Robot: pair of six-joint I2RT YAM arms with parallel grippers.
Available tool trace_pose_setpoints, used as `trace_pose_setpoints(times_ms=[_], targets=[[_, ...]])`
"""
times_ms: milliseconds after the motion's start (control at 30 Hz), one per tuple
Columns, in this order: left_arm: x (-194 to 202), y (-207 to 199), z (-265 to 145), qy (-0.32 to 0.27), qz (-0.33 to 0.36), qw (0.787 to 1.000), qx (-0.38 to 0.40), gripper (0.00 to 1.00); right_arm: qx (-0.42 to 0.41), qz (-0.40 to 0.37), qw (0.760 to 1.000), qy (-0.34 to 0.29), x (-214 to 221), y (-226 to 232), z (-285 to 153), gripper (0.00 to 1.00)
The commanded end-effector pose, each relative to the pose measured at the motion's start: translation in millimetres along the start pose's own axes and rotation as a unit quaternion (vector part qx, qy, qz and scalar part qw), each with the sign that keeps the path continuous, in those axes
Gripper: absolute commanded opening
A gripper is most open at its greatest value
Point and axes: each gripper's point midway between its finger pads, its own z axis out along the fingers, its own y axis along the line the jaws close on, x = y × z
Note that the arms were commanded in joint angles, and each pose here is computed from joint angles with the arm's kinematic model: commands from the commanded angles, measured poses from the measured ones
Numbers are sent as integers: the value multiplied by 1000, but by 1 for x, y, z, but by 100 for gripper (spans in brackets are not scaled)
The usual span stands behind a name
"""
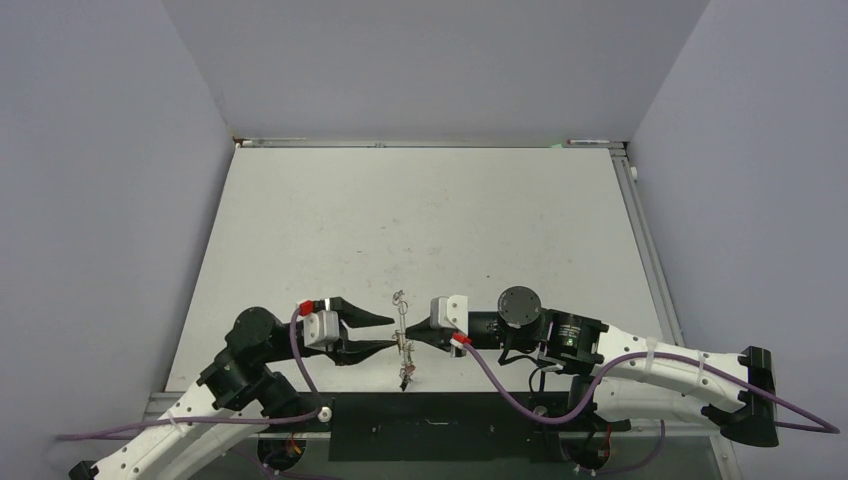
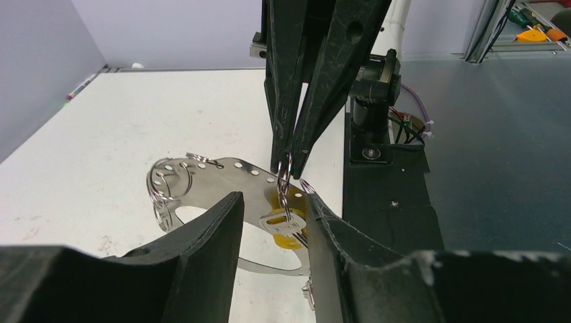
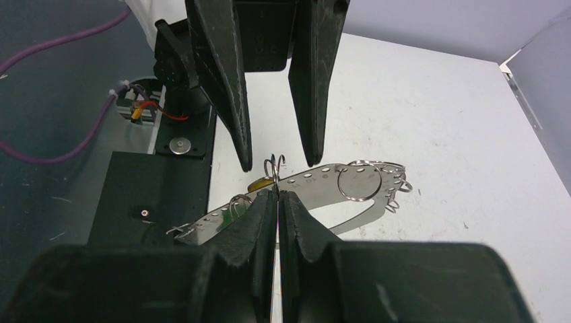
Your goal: Put the keys on the keyring
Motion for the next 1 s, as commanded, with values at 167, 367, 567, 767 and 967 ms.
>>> trace_pose_setpoints(times_ms=[167, 367, 567, 767, 967], targets=[[-8, 0, 4, -12, 6, 1000, 8, 35, 15, -25, 997, -72, -50, -13, -1, 5], [-7, 0, 5, -11, 6, 1000, 10, 27, 12, -26, 997, -75, -51, -12, -1, 5], [-8, 0, 6, -15, 8, 1000, 12, 24, 7, -25, 997, -73, -49, -10, 2, 5], [-9, -2, 6, -16, -7, 1000, 15, 26, 4, -26, 997, -73, -49, -10, 4, 5], [-5, -2, 7, -10, -11, 1000, 16, 16, 1, -26, 997, -75, -51, -9, 4, 5]])
